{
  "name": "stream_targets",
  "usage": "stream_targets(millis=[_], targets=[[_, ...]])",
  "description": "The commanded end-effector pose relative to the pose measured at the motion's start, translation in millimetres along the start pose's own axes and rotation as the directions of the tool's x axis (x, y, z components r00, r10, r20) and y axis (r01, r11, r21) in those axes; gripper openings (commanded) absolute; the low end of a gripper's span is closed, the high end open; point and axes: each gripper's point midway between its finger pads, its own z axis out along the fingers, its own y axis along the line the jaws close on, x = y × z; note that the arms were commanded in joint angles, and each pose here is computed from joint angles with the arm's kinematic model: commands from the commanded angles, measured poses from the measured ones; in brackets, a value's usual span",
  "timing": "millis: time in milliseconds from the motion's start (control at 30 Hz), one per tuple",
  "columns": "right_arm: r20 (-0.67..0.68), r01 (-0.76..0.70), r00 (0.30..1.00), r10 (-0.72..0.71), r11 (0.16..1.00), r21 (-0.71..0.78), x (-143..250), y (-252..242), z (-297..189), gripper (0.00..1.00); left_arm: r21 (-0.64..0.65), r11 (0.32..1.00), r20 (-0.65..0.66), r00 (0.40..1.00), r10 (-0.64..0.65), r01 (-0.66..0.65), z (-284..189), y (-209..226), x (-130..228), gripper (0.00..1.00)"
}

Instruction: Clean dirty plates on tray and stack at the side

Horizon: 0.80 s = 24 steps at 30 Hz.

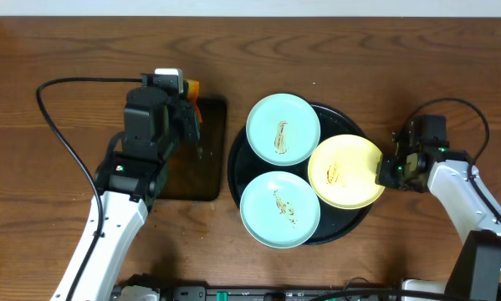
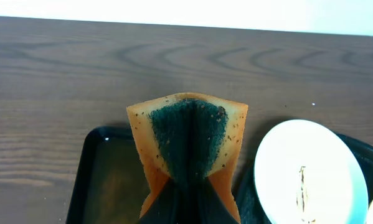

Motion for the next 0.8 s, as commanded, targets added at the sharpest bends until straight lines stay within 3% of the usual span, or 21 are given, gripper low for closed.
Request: stream_targets(millis=[0,167,433,567,767], targets=[[0.003,-0.004,1.0,0.004,1.0,0.023,-3,-5,1,0.01,-0.02,1.0,-0.032,0.999,-0.006,0.006,4,4,6,0.08],[0.002,-0.004,1.0,0.004,1.0,0.023,-3,-5,1,0.01,-0.058,0.998,-0.208,0.977,-0.042,0.03,25,11,51,0.08],[0.0,-0.004,1.0,0.004,1.0,0.023,-2,-5,1,0.01,-0.088,0.993,-0.466,0.879,-0.106,0.073,62,15,125,0.08],[-0.001,-0.004,1.0,0.004,1.0,0.023,-2,-5,1,0.01,-0.063,0.994,-0.498,0.861,-0.108,0.088,62,9,130,0.08],[0.0,-0.004,1.0,0.004,1.0,0.023,-2,-5,1,0.01,-0.024,0.995,-0.531,0.841,-0.098,0.101,48,-7,109,0.07]])
